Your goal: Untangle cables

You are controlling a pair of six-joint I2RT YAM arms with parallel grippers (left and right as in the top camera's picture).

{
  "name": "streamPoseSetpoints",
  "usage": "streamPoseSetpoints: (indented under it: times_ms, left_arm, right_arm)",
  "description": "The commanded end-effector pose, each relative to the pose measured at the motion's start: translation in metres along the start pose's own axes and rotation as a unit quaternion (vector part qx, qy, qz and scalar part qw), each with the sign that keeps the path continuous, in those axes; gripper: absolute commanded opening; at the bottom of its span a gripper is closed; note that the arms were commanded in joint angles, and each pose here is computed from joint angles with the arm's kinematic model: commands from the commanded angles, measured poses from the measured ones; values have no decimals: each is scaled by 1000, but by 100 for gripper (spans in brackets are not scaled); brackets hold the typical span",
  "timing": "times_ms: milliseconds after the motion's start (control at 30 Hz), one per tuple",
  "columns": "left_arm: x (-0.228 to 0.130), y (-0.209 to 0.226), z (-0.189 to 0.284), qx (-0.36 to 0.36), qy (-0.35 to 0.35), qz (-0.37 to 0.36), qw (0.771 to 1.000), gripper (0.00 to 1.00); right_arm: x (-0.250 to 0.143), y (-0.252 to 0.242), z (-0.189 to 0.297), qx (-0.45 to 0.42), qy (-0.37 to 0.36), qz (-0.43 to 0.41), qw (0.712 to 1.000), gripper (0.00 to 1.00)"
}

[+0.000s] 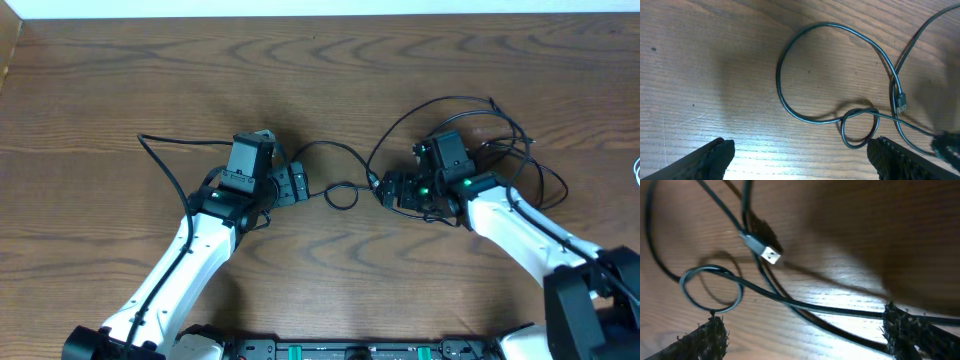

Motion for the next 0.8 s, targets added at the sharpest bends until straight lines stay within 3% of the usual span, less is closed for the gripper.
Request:
streamPoseSetpoints:
  times_ms: [0, 367, 533, 767]
  left_arm:
    - [0, 3, -2, 9, -2, 3, 1000, 91]
    - [0, 3, -2, 9, -2, 3, 1000, 91]
    - [0, 3, -2, 9, -2, 3, 1000, 91]
    - [0, 3, -2, 9, -2, 3, 1000, 91]
  right_arm:
    - [-3, -3, -6, -3, 7, 6, 1000, 95]
    - [9, 5, -6, 28, -27, 100, 994, 92]
    - [19, 14, -4, 65, -61, 139, 986, 97]
    - [25, 38, -9, 94, -100, 211, 968, 91]
Point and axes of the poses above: each gripper's point midway between its finger pads, its own z axis back along the fingers, its own y axis along the line the jaws close on, x = y × z, the point moved 9 cm from there along z, back along the fingers, and after that the axes turned 11 degrees about z, right-handed, at the moved point
